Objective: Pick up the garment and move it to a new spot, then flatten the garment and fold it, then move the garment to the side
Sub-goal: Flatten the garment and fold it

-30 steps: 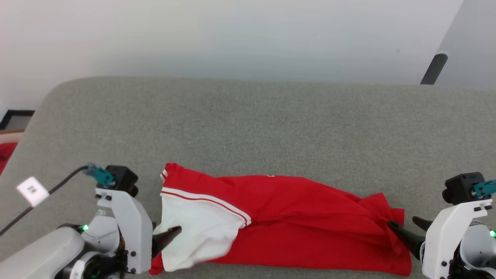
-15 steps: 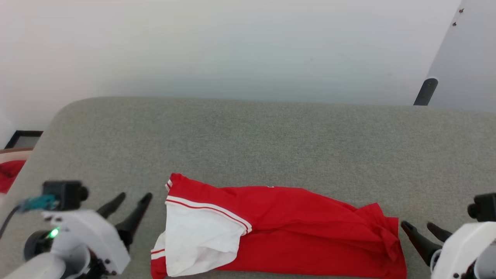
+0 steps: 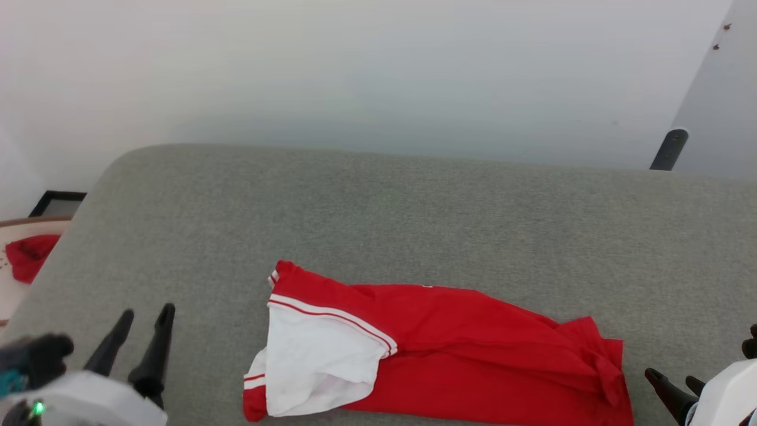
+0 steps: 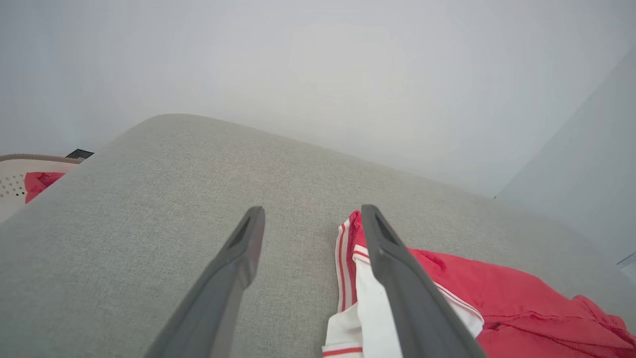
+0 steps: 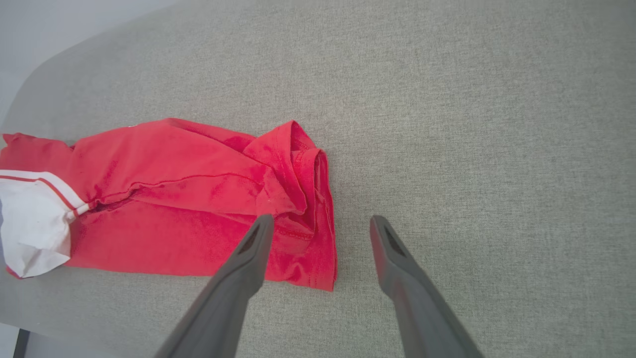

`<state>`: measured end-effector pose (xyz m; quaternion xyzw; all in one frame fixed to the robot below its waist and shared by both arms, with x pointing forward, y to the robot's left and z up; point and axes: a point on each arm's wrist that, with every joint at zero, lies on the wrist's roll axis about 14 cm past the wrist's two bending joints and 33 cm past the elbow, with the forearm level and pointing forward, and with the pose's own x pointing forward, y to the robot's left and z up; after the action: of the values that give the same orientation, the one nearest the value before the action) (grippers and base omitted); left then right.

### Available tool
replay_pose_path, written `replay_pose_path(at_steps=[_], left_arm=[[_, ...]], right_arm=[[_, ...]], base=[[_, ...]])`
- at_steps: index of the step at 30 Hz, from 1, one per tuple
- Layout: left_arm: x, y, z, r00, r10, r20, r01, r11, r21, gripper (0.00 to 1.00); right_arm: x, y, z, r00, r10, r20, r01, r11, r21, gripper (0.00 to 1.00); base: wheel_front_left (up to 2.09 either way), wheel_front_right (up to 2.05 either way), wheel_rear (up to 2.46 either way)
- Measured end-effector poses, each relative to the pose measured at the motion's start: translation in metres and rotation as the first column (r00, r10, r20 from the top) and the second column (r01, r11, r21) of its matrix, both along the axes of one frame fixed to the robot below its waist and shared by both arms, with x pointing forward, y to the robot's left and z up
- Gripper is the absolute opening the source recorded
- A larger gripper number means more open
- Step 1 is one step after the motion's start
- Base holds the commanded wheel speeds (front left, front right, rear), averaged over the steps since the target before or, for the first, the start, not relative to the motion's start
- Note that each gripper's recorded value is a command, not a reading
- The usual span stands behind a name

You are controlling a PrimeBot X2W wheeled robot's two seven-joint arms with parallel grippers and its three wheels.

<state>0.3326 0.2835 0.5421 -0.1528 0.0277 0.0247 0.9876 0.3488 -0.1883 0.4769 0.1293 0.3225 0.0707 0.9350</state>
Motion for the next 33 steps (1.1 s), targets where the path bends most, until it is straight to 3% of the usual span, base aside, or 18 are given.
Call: replay_pose_path(at_steps=[8,16,27,28,29,30,33], left_arm=[[-0.026,0.021,-0.024,0.992,0.125,0.014,-0.124,0.990,-0.059,1.00],[-0.032,0.013,-0.048,0.990,0.138,-0.015,-0.138,0.985,-0.104,1.00],[-0.027,0.010,-0.063,0.989,0.144,-0.042,-0.148,0.981,-0.126,1.00],[-0.026,0.011,-0.064,0.988,0.146,-0.041,-0.150,0.980,-0.130,1.00],[-0.026,0.010,-0.064,0.988,0.148,-0.041,-0.152,0.979,-0.136,1.00],[-0.026,0.010,-0.065,0.988,0.148,-0.042,-0.152,0.978,-0.140,1.00],[-0.026,0.010,-0.067,0.987,0.152,-0.043,-0.157,0.976,-0.150,1.00]], right_arm=[[0.011,0.001,-0.020,0.996,0.002,-0.090,-0.002,1.000,0.001,1.00],[0.030,0.016,-0.046,0.981,0.040,-0.192,-0.038,0.999,0.013,1.00],[0.042,0.045,-0.087,0.930,0.133,-0.344,-0.134,0.991,0.022,1.00],[0.042,0.047,-0.089,0.925,0.140,-0.353,-0.139,0.990,0.026,0.91],[0.043,0.048,-0.091,0.921,0.150,-0.359,-0.152,0.988,0.023,0.38],[0.044,0.049,-0.092,0.918,0.158,-0.363,-0.161,0.987,0.021,0.00],[0.049,0.050,-0.094,0.912,0.176,-0.369,-0.180,0.983,0.025,0.00]], base=[[0.00,0.00,0.00],[0.00,0.00,0.00],[0.00,0.00,0.00],[0.00,0.00,0.00],[0.00,0.00,0.00],[0.00,0.00,0.00],[0.00,0.00,0.00]])
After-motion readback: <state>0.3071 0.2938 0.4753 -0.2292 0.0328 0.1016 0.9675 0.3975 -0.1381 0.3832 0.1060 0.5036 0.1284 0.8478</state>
